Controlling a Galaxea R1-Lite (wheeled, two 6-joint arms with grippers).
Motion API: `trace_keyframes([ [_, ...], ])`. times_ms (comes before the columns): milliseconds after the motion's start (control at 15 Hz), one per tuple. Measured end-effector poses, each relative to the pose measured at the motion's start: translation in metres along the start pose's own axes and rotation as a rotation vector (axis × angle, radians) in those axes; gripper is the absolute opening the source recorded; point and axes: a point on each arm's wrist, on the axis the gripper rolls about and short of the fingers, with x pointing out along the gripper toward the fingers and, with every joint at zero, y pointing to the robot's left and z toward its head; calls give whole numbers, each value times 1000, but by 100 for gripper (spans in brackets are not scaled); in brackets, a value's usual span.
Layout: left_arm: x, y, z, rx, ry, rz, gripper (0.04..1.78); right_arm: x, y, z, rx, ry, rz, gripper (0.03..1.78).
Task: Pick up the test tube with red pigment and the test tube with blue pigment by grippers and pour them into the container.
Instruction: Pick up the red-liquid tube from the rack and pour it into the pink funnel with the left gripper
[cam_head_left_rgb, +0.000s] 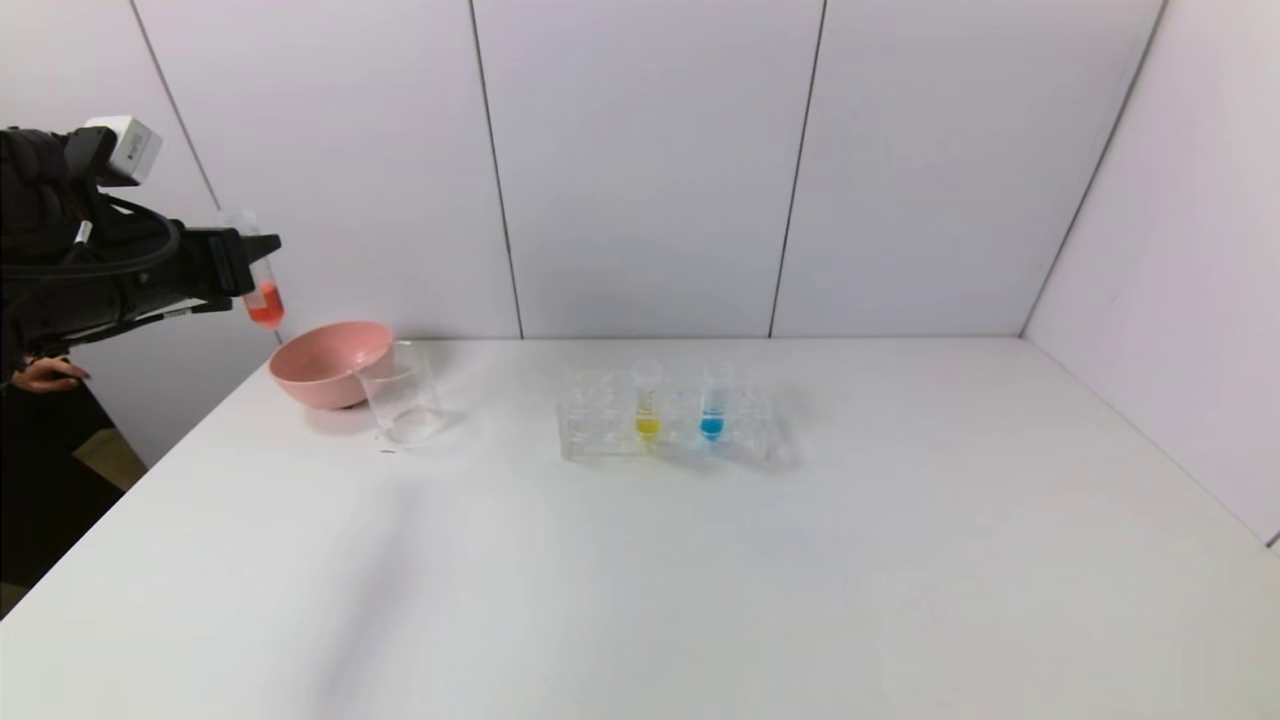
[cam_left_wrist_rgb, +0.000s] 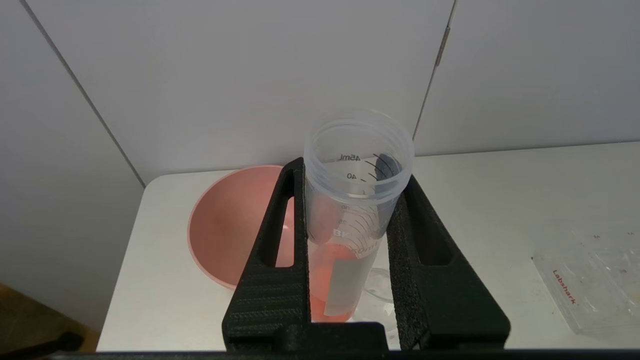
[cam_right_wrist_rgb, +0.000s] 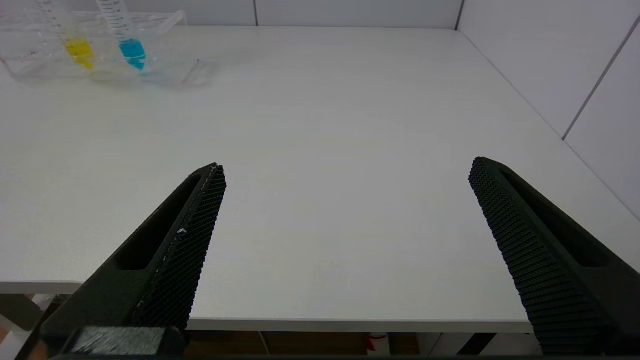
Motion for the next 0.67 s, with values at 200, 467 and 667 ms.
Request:
trace_keyframes([
  [200,0,1,-2,10,11,1,46,0,0,0,0,0,0,177],
  [467,4,5,-8,55,28,-31,46,0,0,0,0,0,0,177],
  [667,4,12,-13,118,82,-38,46,0,0,0,0,0,0,177],
])
